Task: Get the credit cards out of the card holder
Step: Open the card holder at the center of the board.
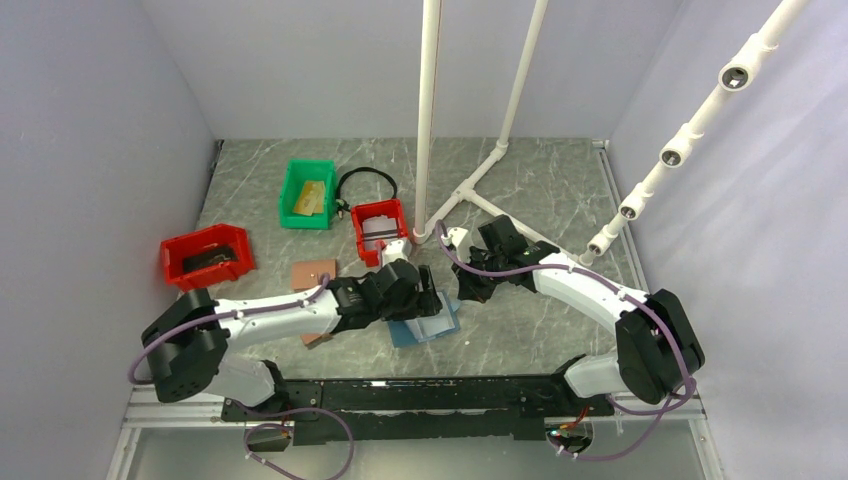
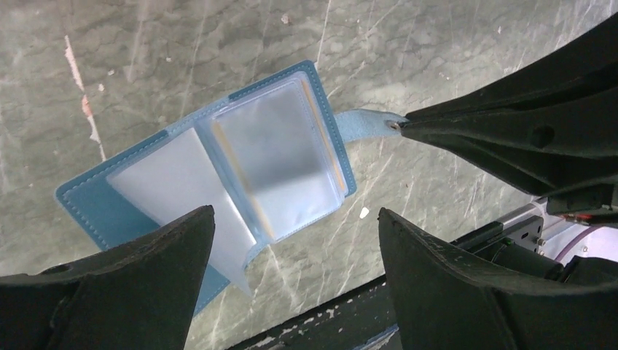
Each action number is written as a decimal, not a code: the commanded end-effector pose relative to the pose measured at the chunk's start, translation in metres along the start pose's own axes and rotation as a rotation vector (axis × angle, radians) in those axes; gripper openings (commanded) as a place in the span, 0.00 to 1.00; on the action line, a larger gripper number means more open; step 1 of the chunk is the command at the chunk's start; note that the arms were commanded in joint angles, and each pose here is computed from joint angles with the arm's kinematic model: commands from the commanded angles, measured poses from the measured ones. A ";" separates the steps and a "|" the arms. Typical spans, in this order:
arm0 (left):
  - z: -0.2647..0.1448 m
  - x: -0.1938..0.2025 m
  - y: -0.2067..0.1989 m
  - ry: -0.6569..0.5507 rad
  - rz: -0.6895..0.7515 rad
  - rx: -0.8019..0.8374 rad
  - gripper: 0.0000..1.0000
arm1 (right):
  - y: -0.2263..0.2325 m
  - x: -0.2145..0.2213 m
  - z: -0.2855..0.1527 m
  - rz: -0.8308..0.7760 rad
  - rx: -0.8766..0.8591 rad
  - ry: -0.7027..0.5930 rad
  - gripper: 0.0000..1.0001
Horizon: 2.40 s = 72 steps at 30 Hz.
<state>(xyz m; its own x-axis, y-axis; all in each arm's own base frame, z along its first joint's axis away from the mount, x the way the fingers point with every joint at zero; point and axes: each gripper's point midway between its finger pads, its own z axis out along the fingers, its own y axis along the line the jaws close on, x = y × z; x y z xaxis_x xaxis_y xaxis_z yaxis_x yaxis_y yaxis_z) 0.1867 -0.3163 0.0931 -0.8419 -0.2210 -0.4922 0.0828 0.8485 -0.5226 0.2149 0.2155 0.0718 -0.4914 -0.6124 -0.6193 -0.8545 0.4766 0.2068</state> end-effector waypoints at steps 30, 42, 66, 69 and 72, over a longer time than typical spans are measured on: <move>0.063 0.030 0.026 0.191 -0.042 -0.338 0.76 | 0.001 -0.023 -0.005 -0.028 -0.011 -0.059 0.00; 0.054 0.028 0.033 0.198 0.000 -0.382 0.47 | 0.001 -0.024 -0.006 -0.025 -0.008 -0.064 0.00; 0.040 0.007 0.008 0.118 -0.081 0.005 0.02 | -0.013 -0.024 -0.010 0.001 0.062 -0.068 0.00; 0.035 0.003 0.009 0.100 -0.086 0.036 0.00 | -0.016 -0.023 -0.009 0.006 0.075 -0.062 0.00; 0.032 -0.001 0.012 0.092 -0.096 0.051 0.00 | -0.018 -0.022 -0.009 0.009 0.086 -0.062 0.00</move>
<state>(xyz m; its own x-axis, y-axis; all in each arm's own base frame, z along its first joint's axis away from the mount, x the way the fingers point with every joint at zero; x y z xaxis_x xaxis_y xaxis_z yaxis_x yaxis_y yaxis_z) 0.1963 -0.3119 0.0374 -0.9112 -0.2291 -0.3424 -0.0244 0.8596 -0.5103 0.2187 0.2087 0.0697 -0.5161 -0.6069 -0.6044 -0.8353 0.5128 0.1983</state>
